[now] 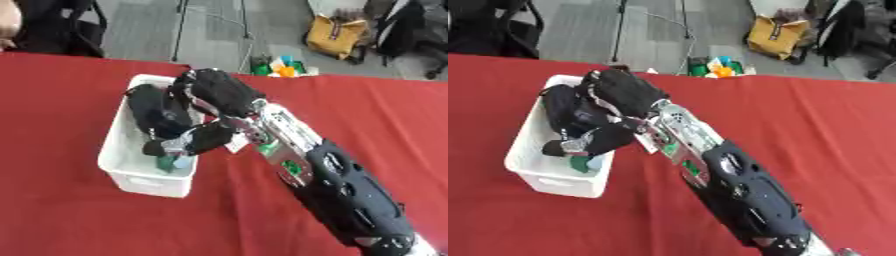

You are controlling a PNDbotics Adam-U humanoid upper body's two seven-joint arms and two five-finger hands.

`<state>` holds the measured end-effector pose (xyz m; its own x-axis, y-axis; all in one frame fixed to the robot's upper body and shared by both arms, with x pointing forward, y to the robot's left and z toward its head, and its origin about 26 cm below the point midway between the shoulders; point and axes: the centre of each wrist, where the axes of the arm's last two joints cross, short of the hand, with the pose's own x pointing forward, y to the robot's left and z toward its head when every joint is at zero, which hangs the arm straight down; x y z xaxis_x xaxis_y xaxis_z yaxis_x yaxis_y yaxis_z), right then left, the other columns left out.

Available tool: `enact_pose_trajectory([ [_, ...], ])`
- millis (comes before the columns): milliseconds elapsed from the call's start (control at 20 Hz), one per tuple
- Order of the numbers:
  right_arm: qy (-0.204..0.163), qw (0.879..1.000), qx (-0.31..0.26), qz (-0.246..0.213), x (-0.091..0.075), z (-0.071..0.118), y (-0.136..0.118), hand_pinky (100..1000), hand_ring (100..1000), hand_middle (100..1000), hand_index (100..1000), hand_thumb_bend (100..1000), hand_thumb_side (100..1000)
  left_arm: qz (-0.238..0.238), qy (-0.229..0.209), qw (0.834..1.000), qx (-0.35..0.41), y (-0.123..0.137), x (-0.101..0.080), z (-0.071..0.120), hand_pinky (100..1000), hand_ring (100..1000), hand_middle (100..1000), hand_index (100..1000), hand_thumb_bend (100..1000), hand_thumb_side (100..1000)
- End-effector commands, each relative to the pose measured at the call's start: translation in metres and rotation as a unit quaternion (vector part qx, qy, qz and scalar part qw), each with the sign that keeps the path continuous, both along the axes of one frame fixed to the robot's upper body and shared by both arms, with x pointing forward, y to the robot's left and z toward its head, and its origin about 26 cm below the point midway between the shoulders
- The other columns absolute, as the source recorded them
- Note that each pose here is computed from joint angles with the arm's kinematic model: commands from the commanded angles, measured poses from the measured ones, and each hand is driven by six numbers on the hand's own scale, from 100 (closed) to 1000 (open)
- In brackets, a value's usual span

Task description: Pick up objects on the table and place them in the box.

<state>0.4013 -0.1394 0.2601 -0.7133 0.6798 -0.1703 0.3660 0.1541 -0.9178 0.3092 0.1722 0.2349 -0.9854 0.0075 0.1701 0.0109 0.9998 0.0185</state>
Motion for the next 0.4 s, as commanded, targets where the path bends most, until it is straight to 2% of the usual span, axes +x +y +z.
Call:
enact_pose_trajectory([
  [50,-0.02,0.999,0.026,0.018,-0.008,0.015,-0.001,400,543,415,655,739,1000,-0.006,-0.016,1.0,-0.004,-0.002,-0.003,0.007,227,605,720,783,100,1000],
  [250,-0.039,0.995,0.087,0.039,-0.022,0.031,-0.008,420,561,429,660,694,1000,0.0,-0.019,1.0,-0.017,0.002,-0.003,0.006,245,604,721,785,100,1000],
  [400,-0.065,0.981,0.168,0.071,-0.046,0.049,-0.019,461,593,469,682,602,1000,0.014,-0.017,0.999,-0.03,0.008,-0.002,0.003,267,628,751,800,100,1000],
])
